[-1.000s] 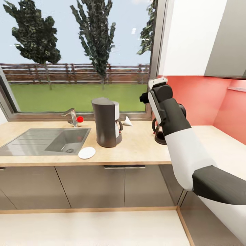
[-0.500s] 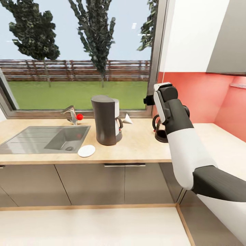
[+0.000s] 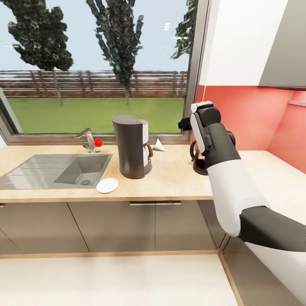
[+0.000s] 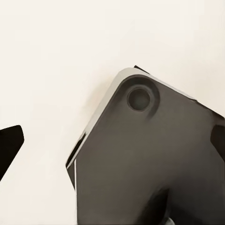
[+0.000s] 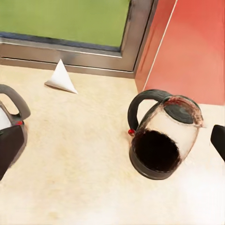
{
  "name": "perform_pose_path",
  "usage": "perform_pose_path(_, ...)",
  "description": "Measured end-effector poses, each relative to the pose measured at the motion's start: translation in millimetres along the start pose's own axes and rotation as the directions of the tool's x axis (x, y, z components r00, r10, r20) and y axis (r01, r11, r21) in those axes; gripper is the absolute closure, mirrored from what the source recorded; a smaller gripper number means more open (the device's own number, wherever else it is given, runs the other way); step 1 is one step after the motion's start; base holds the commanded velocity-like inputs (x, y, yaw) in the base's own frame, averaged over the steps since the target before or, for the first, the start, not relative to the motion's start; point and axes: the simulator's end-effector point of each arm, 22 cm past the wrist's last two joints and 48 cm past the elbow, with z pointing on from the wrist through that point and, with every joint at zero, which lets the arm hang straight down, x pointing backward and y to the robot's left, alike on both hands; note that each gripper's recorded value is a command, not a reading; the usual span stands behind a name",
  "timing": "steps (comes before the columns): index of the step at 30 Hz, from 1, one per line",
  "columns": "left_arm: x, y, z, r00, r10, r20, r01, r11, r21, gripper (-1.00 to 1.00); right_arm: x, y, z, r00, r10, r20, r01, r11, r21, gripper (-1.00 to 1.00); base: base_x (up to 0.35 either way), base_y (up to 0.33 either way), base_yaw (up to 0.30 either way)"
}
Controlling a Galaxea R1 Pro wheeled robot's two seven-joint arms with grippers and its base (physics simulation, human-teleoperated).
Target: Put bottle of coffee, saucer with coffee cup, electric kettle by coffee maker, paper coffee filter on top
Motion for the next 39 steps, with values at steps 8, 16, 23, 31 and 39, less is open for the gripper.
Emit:
perform_pose_path(8, 4, 1, -0.9, 1.000, 0.003, -0.011, -0.003, 1.000, -0.004, -1.00, -12, 8, -6.0, 0.998, -0.038, 0.044, 0.037, 0.999, 0.004, -1.00, 0.000, 0.000, -0.001)
perform_pose_path(16, 9, 6, -6.6, 1.000, 0.005, -0.024, -0.005, 1.000, -0.012, -1.00, -9, 8, -1.7, 0.999, -0.039, 0.034, 0.039, 0.999, 0.005, -1.00, 0.000, 0.000, 0.000)
perform_pose_path(23, 13, 10, -13.9, 0.999, 0.006, -0.035, -0.007, 1.000, -0.018, -1.00, -8, 9, 1.0, 0.999, -0.039, 0.023, 0.039, 0.999, 0.002, -1.00, 0.000, 0.000, 0.000)
perform_pose_path(31, 18, 15, -22.0, 0.999, 0.009, -0.047, -0.010, 1.000, -0.025, -1.00, -5, 10, 4.0, 0.999, -0.039, 0.010, 0.039, 0.999, -0.003, -1.00, 0.000, 0.000, 0.000)
perform_pose_path(39, 23, 19, -29.6, 0.998, 0.011, -0.059, -0.013, 0.999, -0.031, -1.00, -2, 11, 6.6, 0.999, -0.042, -0.002, 0.042, 0.999, -0.003, -1.00, 0.000, 0.000, 0.000)
